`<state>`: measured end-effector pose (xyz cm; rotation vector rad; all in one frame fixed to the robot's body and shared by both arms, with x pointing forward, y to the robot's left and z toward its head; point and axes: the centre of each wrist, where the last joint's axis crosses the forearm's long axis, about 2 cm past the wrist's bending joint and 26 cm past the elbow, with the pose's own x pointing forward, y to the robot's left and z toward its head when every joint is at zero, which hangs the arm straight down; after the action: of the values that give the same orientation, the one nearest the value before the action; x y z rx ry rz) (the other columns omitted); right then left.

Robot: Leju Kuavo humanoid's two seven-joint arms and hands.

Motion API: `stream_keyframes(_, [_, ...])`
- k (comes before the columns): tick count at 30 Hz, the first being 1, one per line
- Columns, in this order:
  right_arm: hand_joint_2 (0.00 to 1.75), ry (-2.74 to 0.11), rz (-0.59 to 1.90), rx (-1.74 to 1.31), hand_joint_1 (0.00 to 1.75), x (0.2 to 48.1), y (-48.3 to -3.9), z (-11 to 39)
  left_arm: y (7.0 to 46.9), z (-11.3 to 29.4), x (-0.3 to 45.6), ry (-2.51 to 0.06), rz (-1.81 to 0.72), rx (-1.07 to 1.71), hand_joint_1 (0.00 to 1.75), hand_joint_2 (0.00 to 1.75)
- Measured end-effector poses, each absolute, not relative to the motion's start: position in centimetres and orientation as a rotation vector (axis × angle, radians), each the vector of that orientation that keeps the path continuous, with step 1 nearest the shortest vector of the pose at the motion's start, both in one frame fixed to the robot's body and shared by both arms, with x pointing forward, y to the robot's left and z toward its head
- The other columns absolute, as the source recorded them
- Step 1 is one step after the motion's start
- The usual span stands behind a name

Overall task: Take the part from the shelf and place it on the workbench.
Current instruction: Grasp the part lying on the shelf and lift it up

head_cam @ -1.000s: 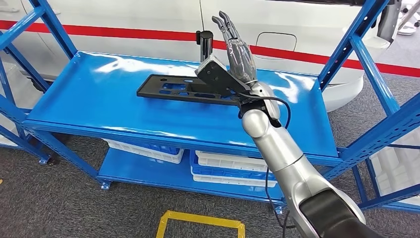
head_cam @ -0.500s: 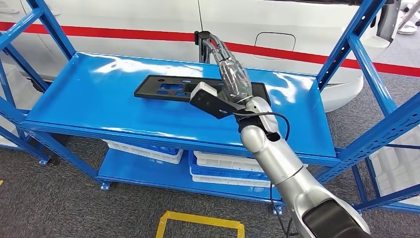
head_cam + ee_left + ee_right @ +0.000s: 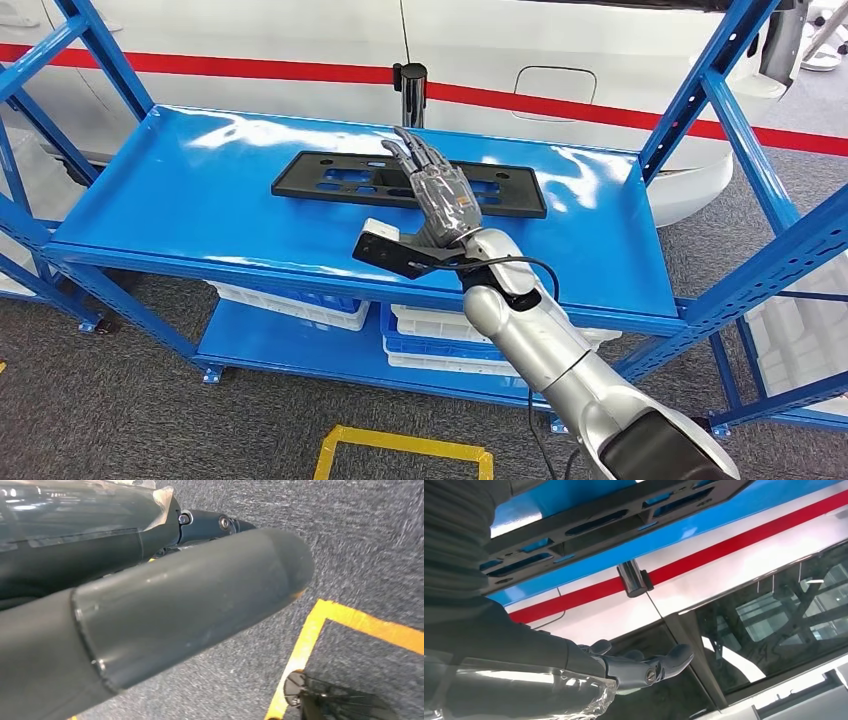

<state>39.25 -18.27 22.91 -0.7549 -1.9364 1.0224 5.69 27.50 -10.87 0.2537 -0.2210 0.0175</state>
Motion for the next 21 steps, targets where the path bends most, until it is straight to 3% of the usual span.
stream_keyframes(21, [1.75,-2.001,0.921,-0.746,0.0,39.2,-19.2,24.9,27.0,-10.9,5.7,-0.295,0.134,0.232,0.0,0.0])
